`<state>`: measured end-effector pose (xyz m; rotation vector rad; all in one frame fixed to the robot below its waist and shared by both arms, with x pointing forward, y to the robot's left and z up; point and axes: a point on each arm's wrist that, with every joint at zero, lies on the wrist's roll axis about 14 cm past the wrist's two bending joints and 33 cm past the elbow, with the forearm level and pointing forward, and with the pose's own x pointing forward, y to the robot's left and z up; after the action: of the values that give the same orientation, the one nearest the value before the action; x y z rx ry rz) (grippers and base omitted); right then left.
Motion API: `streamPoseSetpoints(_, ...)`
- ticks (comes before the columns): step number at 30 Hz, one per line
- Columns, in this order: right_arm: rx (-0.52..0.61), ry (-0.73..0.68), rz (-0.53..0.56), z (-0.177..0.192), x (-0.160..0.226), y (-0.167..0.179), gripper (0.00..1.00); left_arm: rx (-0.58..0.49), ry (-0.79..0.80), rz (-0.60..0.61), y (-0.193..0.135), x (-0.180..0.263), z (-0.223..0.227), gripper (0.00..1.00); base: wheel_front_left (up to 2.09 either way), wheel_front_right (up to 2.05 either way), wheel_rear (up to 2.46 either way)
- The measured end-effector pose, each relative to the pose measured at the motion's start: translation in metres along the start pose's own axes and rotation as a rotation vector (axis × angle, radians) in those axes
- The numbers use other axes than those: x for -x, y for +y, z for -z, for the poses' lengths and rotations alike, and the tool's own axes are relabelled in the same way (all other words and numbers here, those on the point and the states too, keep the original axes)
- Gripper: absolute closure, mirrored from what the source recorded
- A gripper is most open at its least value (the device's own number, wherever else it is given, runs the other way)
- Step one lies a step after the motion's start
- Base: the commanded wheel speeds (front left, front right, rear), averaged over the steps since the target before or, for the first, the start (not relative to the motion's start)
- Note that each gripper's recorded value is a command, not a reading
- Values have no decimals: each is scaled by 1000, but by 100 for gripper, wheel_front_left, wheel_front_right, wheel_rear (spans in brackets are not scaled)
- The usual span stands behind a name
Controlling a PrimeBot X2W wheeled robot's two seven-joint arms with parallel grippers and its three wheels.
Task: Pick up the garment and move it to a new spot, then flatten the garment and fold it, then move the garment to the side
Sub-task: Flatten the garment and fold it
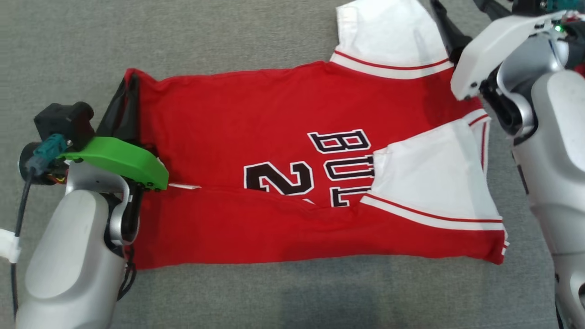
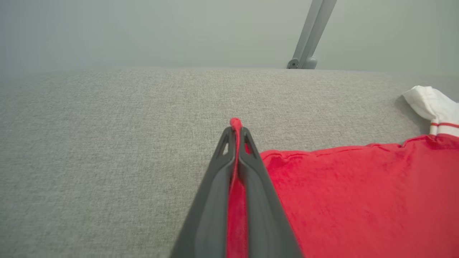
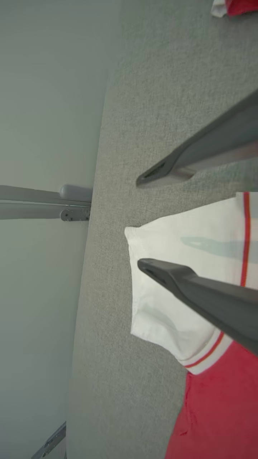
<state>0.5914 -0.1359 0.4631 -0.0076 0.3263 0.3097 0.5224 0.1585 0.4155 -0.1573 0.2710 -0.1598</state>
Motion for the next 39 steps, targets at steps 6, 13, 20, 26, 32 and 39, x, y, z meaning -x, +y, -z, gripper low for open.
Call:
streamPoseSetpoints(6,17,135,-14,20,-50,5,0,23,-34,-36,8,4,4,100,0,0,0)
streamPoseSetpoints(13,18,272,-35,61,-82,17,0,28,-19,-86,24,5,22,100,0,0,0)
streamPoseSetpoints(20,21,283,-33,66,-93,19,100,26,-10,-105,32,5,29,100,0,0,0)
streamPoseSetpoints(26,13,245,-26,58,-88,19,100,21,-34,-109,36,2,21,100,0,0,0)
streamPoseSetpoints(32,18,133,-66,34,-70,29,100,36,-81,-113,38,5,6,100,0,0,0)
streamPoseSetpoints(39,-14,-16,-100,5,-16,26,100,30,-104,-106,36,26,-3,100,0,0,0)
